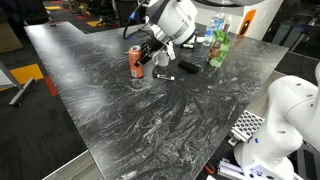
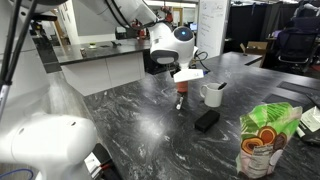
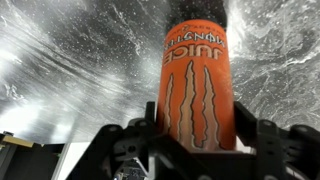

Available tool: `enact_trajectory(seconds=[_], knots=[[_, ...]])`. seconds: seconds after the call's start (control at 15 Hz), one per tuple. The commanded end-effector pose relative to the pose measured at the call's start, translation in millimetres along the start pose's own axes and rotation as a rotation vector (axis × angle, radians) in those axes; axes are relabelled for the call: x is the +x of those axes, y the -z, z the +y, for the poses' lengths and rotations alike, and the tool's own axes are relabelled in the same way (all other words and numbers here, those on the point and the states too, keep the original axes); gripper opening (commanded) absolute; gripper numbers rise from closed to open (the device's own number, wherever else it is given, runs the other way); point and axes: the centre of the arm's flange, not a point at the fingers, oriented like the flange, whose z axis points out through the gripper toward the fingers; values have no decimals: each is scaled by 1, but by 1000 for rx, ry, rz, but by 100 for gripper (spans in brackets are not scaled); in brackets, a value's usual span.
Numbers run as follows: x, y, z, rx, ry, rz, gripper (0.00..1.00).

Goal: Move the orange can to the right.

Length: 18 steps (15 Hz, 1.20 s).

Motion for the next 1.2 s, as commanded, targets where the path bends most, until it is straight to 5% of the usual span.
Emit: enact_trajectory(seconds=[0.0, 0.73, 1.13], knots=[[-2, 0, 8, -38, 17, -13, 48], [11, 115, 51, -335, -22, 59, 48], [-26, 196, 80, -490, -167, 126, 48]])
